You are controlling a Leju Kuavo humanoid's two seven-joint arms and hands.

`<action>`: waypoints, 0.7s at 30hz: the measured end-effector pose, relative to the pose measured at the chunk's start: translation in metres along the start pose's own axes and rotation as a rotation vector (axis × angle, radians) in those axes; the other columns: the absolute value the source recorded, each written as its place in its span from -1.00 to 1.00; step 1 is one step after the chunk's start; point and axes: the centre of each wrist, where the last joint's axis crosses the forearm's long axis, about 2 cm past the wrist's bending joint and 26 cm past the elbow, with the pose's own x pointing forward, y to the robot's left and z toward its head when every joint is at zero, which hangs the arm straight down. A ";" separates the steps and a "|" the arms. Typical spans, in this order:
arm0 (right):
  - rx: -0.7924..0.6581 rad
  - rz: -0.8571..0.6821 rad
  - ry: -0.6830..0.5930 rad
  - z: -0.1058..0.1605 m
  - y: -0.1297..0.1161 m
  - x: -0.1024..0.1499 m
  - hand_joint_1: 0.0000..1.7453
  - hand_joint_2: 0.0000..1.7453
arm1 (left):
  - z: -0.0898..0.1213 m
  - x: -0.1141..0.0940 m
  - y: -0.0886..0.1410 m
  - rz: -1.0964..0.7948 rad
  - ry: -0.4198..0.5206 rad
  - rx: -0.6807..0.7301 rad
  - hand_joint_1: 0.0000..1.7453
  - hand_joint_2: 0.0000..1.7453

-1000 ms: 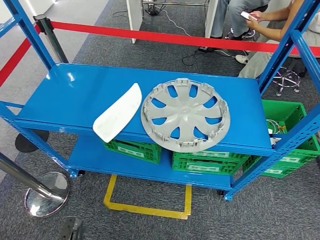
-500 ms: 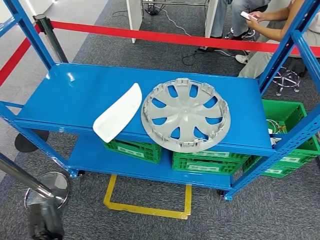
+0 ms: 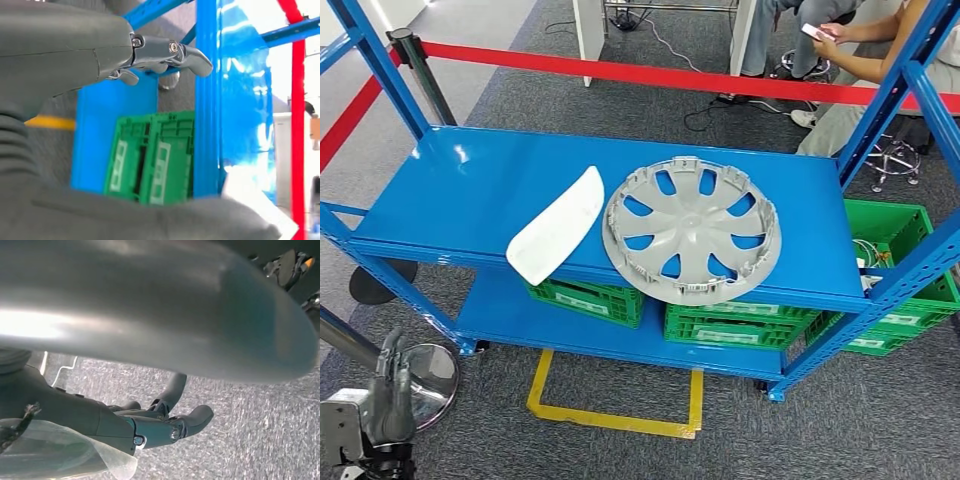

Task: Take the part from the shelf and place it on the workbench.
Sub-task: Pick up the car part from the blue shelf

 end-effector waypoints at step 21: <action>-0.047 -0.014 -0.009 0.000 -0.020 0.005 -1.00 -1.00 | -0.038 0.041 0.016 -0.696 -0.113 -0.271 -1.00 1.00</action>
